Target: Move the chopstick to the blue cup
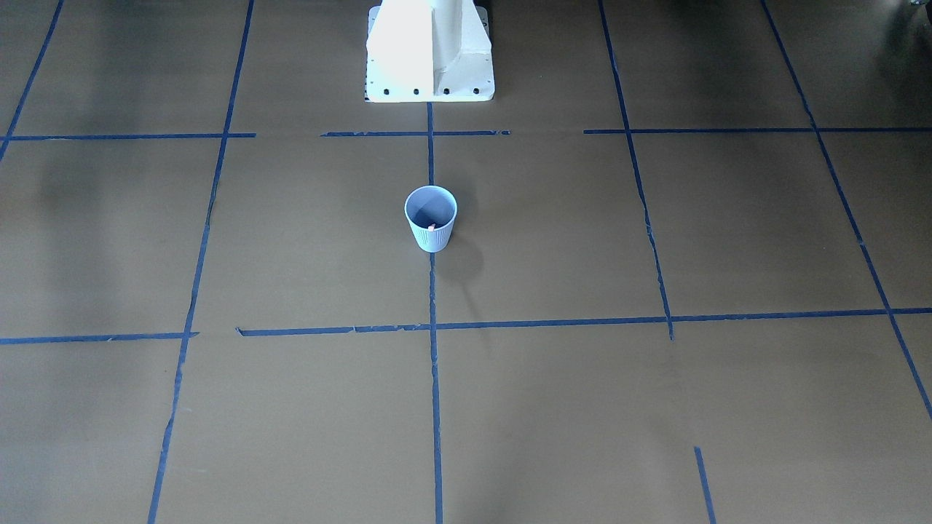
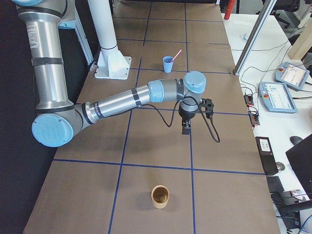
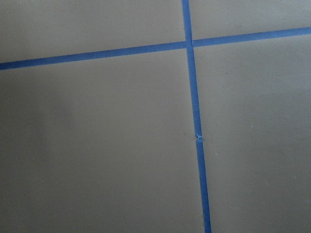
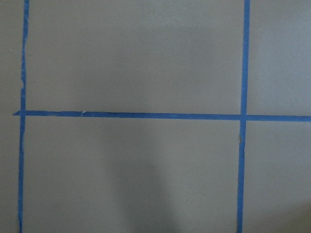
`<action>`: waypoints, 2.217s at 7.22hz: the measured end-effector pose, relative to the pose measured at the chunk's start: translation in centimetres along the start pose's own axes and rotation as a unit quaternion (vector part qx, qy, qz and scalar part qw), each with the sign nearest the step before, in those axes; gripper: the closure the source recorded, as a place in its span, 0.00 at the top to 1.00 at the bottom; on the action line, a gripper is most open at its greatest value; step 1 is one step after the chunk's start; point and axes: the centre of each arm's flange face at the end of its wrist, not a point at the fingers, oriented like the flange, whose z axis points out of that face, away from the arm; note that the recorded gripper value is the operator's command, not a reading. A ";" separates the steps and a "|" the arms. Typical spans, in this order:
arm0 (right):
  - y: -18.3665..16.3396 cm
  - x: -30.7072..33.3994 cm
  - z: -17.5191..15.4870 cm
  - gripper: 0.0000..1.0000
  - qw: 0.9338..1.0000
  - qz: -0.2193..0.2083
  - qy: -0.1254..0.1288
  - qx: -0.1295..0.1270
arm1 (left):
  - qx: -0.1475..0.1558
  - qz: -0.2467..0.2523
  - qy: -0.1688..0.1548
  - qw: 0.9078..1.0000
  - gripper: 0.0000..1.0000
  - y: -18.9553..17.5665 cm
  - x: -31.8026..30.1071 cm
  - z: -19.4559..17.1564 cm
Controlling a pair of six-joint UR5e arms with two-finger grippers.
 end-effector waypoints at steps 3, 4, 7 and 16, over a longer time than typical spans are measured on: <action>3.2 7.1 2.5 1.00 1.000 -0.007 0.004 0.004 | 0.002 0.002 0.000 1.000 1.00 -0.3 0.1 -0.1; 4.3 8.9 2.9 1.00 1.000 0.004 0.006 0.001 | 0.003 0.002 0.000 1.000 1.00 -0.4 0.2 -0.2; 6.9 11.7 4.9 1.00 1.000 0.022 0.009 -0.011 | 0.004 0.003 0.002 1.000 1.00 -0.6 0.4 -0.3; 6.2 11.9 4.9 1.00 1.000 0.026 0.008 -0.008 | -0.001 0.001 0.004 1.000 1.00 -0.4 -0.1 0.2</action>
